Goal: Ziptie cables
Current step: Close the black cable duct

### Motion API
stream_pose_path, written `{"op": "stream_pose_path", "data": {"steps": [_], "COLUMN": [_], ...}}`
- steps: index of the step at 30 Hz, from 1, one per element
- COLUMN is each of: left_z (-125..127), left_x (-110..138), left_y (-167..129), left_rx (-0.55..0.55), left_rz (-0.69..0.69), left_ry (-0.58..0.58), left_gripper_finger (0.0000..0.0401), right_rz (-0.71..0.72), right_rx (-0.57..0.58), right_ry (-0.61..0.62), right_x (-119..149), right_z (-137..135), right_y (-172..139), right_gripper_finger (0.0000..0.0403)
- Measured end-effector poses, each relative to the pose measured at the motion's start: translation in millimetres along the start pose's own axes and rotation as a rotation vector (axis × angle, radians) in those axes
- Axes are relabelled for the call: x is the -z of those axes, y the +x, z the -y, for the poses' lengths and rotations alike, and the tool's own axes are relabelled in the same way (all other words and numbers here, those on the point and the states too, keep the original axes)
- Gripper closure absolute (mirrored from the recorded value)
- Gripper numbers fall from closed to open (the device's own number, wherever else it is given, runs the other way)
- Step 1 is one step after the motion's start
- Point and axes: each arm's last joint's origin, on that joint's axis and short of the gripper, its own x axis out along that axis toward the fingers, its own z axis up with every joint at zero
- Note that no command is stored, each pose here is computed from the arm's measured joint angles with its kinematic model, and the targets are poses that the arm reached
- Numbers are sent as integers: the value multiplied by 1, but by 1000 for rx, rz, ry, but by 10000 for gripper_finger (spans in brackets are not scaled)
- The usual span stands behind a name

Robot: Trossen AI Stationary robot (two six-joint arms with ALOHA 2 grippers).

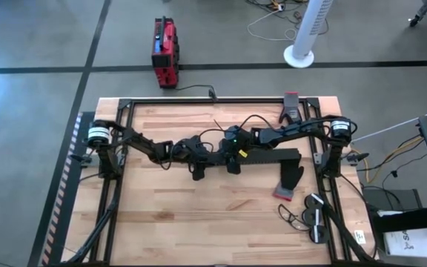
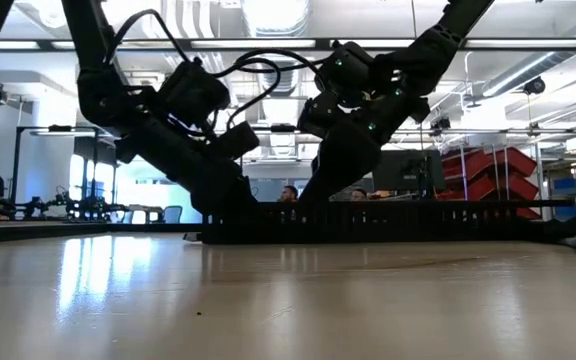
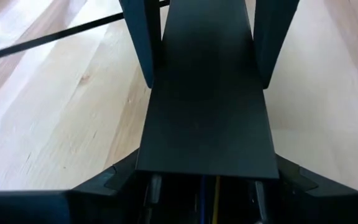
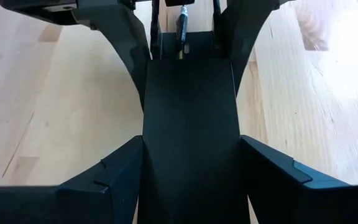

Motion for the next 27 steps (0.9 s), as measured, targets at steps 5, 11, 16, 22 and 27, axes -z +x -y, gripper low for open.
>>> {"op": "stream_pose_path", "data": {"steps": [5, 11, 16, 22, 27], "left_z": [0, 1, 2, 2, 3], "left_x": [-2, 1, 22, 38, 49], "left_y": [-12, -41, -53, -53, -48], "left_rx": [10, 29, 19, 4, -1], "left_rz": [-18, -22, -24, -29, -75], "left_ry": [1, -56, -99, -107, -102], "left_gripper_finger": [171, 131, 122, 137, 146], "right_rz": [19, 6, -4, -14, -15], "right_rx": [8, 8, 9, 8, 5], "right_ry": [-23, -27, -20, -14, -14], "right_x": [-1, 2, 3, 5, 5], "right_z": [1, 3, 4, 4, 4], "right_y": [0, 0, 0, 0, -1], "right_gripper_finger": [187, 187, 186, 187, 185]}}
